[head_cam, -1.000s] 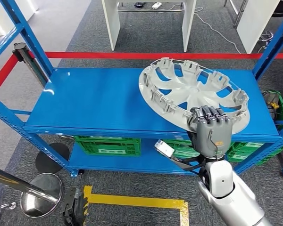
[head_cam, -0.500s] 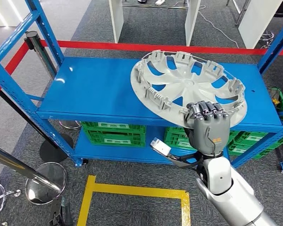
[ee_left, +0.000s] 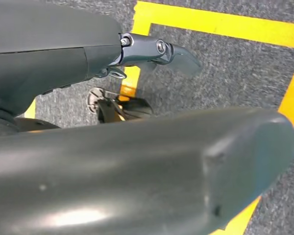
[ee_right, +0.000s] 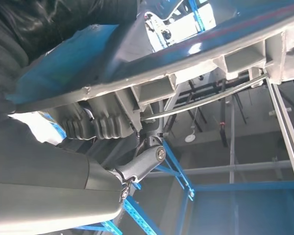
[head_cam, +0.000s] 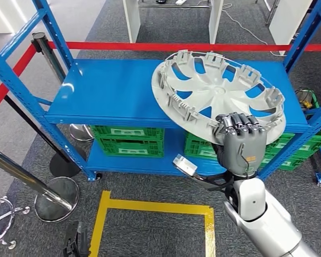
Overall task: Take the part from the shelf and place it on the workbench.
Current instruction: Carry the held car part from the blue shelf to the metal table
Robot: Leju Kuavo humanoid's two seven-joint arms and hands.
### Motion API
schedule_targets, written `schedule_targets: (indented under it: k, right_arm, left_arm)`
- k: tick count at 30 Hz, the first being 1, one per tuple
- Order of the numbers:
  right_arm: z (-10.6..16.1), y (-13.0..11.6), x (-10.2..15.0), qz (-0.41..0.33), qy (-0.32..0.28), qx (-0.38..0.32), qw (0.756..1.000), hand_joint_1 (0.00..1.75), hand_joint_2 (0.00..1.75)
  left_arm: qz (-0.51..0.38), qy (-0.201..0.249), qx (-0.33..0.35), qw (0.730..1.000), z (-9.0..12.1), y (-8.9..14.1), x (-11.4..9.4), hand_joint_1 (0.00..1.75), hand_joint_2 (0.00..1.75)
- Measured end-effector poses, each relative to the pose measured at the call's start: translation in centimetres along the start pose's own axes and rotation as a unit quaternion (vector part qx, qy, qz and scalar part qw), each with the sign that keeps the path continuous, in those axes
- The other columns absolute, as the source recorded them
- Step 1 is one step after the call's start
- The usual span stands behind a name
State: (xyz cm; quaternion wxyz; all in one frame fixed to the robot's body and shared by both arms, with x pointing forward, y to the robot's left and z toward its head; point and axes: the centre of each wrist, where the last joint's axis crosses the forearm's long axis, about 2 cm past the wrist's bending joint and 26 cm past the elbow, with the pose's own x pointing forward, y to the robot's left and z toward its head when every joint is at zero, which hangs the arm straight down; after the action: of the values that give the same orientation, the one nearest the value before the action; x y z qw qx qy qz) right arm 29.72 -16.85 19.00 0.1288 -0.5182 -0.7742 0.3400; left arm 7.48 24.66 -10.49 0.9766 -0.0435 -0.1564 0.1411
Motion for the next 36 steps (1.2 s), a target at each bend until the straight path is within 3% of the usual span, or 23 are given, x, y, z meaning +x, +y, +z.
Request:
schedule_targets:
  k: [15,36]
  right_arm:
    - [3.7,-0.7,-2.1,0.015,-0.003,0.031,0.999,1.75,1.75]
    - [3.7,-1.6,-2.5,0.011,-0.009,0.016,1.000,1.75,1.75]
  left_arm:
    - [-0.042,0.002,-0.018,0.999,0.0,-1.7,0.3,0.00,0.00]
    - [-0.060,-0.019,-0.030,0.998,-0.2,-2.9,2.4,0.00,0.00]
